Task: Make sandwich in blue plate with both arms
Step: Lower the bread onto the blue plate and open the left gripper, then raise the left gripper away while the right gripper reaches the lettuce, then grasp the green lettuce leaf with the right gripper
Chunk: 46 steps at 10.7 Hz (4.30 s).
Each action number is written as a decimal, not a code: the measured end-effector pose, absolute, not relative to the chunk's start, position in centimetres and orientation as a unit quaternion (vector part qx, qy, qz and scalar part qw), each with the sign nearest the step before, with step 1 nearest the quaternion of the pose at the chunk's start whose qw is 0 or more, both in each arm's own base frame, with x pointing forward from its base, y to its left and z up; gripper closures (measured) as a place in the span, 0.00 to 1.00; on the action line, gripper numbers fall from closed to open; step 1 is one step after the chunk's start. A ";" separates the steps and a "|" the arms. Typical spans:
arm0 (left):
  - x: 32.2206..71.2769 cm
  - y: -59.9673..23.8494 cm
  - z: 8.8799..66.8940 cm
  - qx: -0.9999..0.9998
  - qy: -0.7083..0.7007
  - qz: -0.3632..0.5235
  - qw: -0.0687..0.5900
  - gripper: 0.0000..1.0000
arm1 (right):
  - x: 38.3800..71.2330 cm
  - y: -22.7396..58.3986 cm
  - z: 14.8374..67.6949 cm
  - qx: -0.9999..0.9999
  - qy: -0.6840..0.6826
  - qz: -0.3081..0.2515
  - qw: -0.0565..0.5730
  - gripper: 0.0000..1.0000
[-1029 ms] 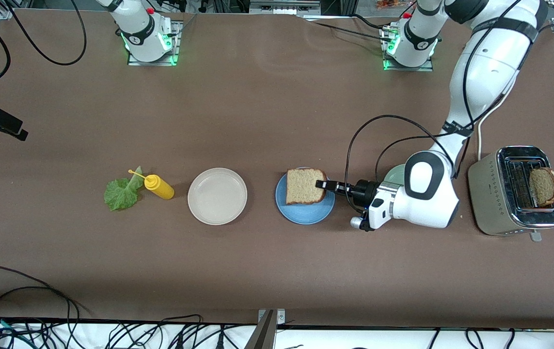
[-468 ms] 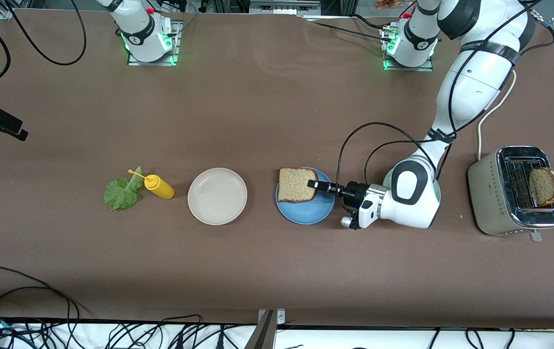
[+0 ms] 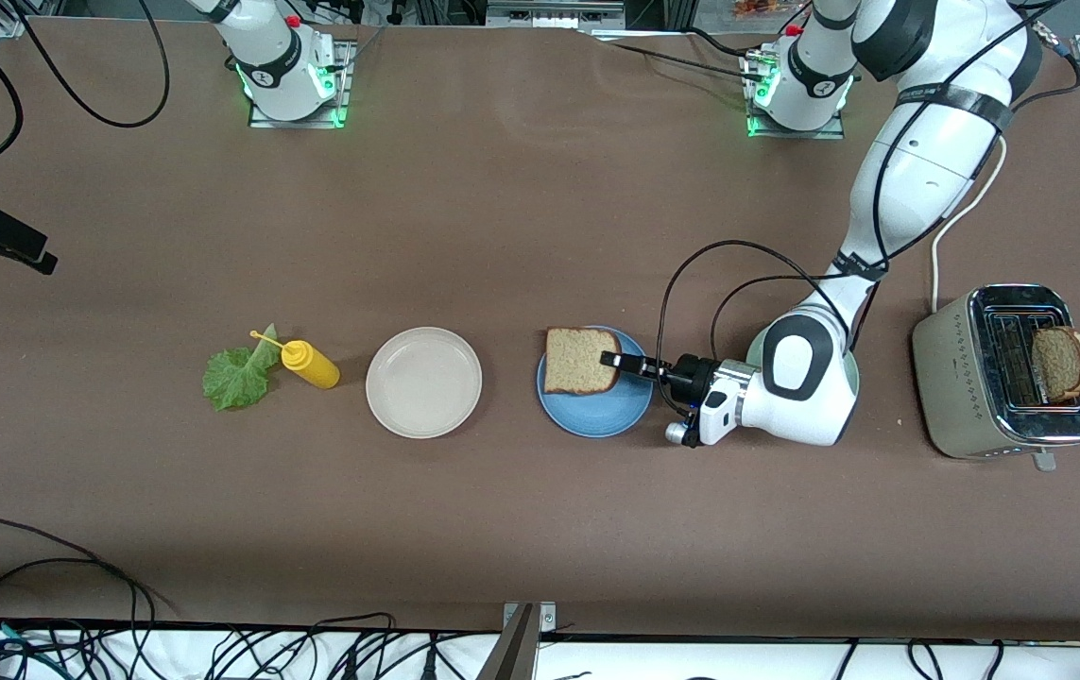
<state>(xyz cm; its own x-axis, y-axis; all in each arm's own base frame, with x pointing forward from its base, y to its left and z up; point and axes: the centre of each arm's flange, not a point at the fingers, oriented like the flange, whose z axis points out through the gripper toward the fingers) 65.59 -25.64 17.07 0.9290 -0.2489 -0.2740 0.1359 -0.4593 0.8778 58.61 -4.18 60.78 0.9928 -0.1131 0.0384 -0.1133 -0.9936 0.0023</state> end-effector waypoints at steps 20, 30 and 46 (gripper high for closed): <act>68.1 -11.5 38.9 0.950 -0.272 -0.080 0.129 0.00 | 60.5 -1.7 56.7 1.000 -0.020 -0.012 0.000 0.00; 58.6 -9.9 58.4 0.981 -0.170 -0.088 0.013 0.00 | 67.0 -1.7 43.0 1.000 0.011 -0.002 0.003 0.00; 53.8 -5.1 62.0 0.994 -0.108 -0.007 0.023 0.00 | 61.3 -2.3 18.2 0.998 0.057 -0.010 -0.030 0.00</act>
<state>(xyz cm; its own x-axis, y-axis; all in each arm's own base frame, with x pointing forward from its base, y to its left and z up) 53.80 -5.06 62.04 0.9766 -0.2148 -0.0087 -0.2142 -0.9757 0.0467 61.30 -2.25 18.23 0.9934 0.1138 -0.0174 0.1125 -0.9917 -0.0619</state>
